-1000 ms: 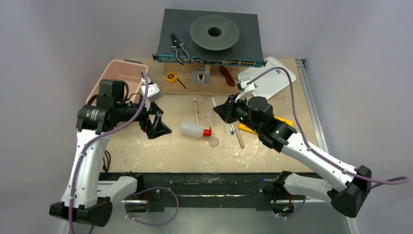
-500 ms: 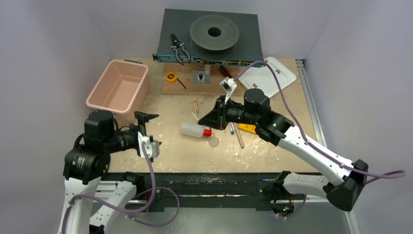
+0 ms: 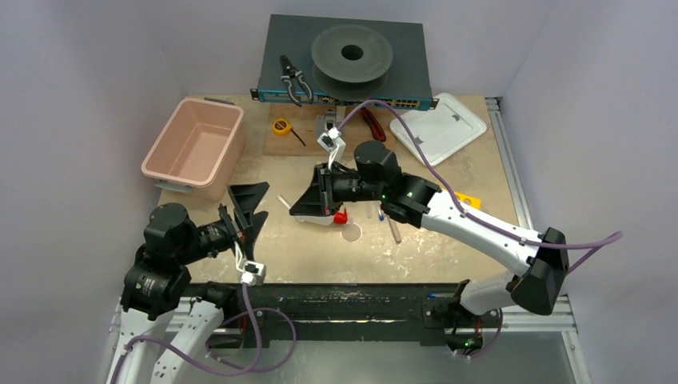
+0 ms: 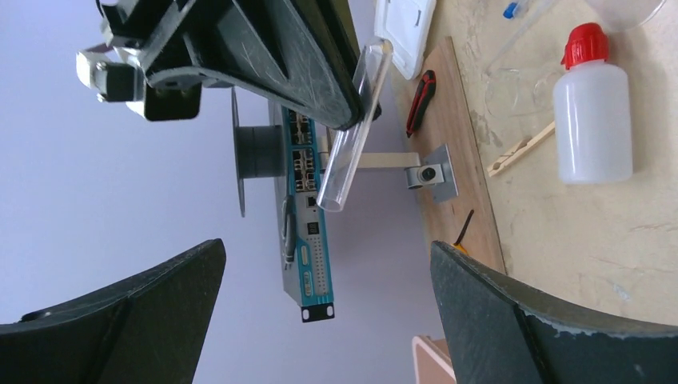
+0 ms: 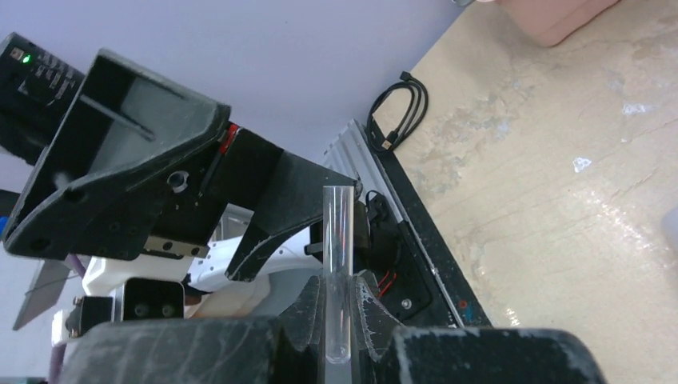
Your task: Organize the chemistry lab equipment
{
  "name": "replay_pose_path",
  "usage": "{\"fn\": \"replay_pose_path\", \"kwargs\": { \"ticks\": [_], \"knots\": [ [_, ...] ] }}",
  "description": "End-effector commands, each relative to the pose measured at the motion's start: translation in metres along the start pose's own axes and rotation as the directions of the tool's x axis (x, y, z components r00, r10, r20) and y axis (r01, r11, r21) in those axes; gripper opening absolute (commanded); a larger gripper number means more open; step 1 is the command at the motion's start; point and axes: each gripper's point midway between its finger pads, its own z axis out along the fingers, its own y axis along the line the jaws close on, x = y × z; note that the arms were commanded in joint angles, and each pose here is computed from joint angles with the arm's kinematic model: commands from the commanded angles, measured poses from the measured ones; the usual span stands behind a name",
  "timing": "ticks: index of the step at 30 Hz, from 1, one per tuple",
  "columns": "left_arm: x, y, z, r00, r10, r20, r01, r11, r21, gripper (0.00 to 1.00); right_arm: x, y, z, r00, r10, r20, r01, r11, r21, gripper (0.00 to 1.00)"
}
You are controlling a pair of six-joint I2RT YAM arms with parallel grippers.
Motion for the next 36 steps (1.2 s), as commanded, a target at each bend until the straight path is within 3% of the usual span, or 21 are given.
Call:
{"fn": "replay_pose_path", "kwargs": {
  "ticks": [1,12,26,31,36],
  "knots": [
    [-0.005,0.012,0.004,0.984,0.174,0.031,-0.172,0.984,-0.049,1.0,-0.025,0.026,0.006,0.998,0.035,0.06,-0.03,0.997,-0.076,0.0],
    [-0.003,0.012,0.013,0.957,0.286,0.044,-0.283,0.957,-0.062,0.91,-0.029,0.034,0.027,0.995,0.078,0.056,-0.068,0.984,-0.164,0.0],
    [0.01,0.007,0.013,0.963,0.271,-0.009,-0.271,0.962,-0.031,0.51,-0.018,0.031,0.045,0.993,0.119,0.018,-0.113,0.974,-0.197,0.0],
    [0.011,0.001,0.014,0.96,0.279,-0.014,-0.279,0.96,-0.014,0.28,-0.018,0.033,0.045,0.992,0.125,0.016,-0.119,0.971,-0.207,0.0],
    [0.013,-0.003,0.013,0.96,0.279,-0.023,-0.279,0.96,0.002,0.17,-0.017,0.034,0.045,0.992,0.126,0.008,-0.121,0.969,-0.218,0.0]
  ]
}}
